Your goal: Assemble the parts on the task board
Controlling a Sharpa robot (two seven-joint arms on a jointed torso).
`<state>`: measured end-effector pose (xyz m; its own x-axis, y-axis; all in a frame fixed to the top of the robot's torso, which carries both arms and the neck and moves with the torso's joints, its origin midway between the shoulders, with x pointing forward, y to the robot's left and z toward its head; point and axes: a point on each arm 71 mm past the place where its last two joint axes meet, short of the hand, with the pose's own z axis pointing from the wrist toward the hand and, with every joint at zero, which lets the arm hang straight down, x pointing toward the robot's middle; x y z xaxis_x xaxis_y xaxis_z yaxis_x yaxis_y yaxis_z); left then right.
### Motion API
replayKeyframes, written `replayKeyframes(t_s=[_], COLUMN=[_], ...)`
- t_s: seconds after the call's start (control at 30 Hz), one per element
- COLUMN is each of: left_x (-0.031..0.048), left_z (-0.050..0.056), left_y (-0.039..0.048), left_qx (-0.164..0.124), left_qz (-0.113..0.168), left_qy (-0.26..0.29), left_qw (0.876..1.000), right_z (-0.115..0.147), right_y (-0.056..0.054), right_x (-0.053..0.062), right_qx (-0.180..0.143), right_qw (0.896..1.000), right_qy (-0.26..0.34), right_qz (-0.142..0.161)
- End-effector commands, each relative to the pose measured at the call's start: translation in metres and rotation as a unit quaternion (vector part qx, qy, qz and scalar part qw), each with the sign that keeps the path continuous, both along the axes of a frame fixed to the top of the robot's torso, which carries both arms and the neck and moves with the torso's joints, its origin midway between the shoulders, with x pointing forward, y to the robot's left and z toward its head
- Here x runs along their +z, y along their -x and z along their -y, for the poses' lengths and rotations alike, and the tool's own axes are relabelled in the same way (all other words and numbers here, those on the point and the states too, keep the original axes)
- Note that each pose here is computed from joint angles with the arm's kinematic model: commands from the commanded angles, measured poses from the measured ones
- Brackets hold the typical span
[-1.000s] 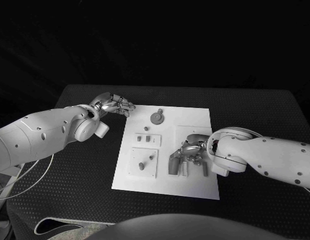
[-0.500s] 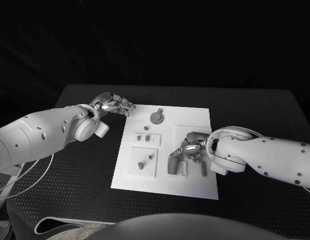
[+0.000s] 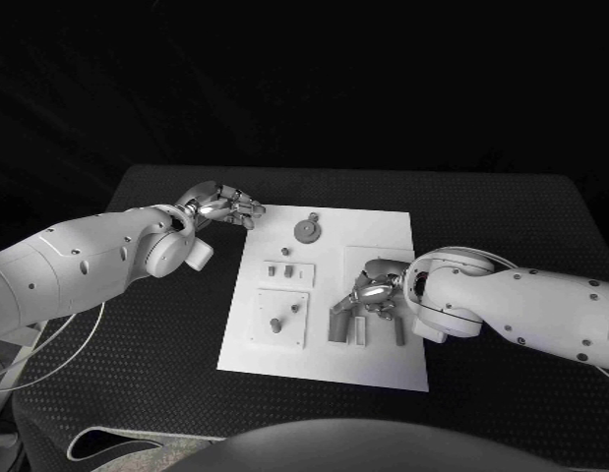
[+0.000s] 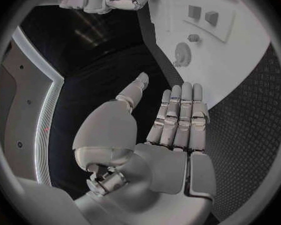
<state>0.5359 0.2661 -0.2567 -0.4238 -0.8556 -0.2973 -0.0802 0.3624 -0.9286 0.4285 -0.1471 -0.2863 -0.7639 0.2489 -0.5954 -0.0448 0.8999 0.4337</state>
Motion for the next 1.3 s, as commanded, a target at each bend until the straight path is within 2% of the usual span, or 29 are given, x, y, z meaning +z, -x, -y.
replayKeyframes(t_s=[0.03, 0.23, 0.53, 0.6, 0.7, 0.97, 1.13, 1.3], left_x=[0.0003, 0.0003, 0.0002, 0.0002, 0.0002, -0.0002, -0.0002, -0.0001], left_z=[0.0024, 0.0023, 0.0019, 0.0021, 0.0018, 0.0009, 0.0006, 0.0019], left_y=[0.0004, 0.0005, 0.0006, 0.0006, 0.0007, 0.0008, 0.0006, 0.0009], left_qx=[-0.007, -0.007, -0.006, -0.006, -0.006, -0.006, -0.002, -0.012], left_qz=[-0.002, -0.002, -0.002, -0.002, -0.003, -0.005, -0.003, 0.004], left_qy=[0.006, 0.006, 0.005, 0.006, 0.005, 0.004, -0.001, -0.016], left_qw=[1.0, 1.0, 1.0, 1.0, 1.0, 1.0, 1.0, 1.0], right_z=[-0.0083, -0.009, -0.0125, -0.0115, -0.0076, -0.0065, -0.0066, -0.0054], right_y=[0.0027, 0.0019, 0.0025, 0.0025, 0.0016, 0.0032, 0.0032, 0.0026], right_x=[0.0021, 0.0033, 0.0042, 0.0036, 0.0009, -0.0012, -0.0011, -0.0009], right_qx=[0.035, 0.043, 0.044, 0.04, 0.018, 0.002, 0.009, 0.006], right_qw=[0.999, 0.998, 0.998, 0.998, 1.0, 0.999, 0.999, 0.999], right_qy=[0.008, 0.021, 0.02, 0.017, 0.004, -0.027, -0.036, -0.037], right_qz=[0.019, 0.038, 0.042, 0.036, 0.009, -0.028, -0.032, -0.032])
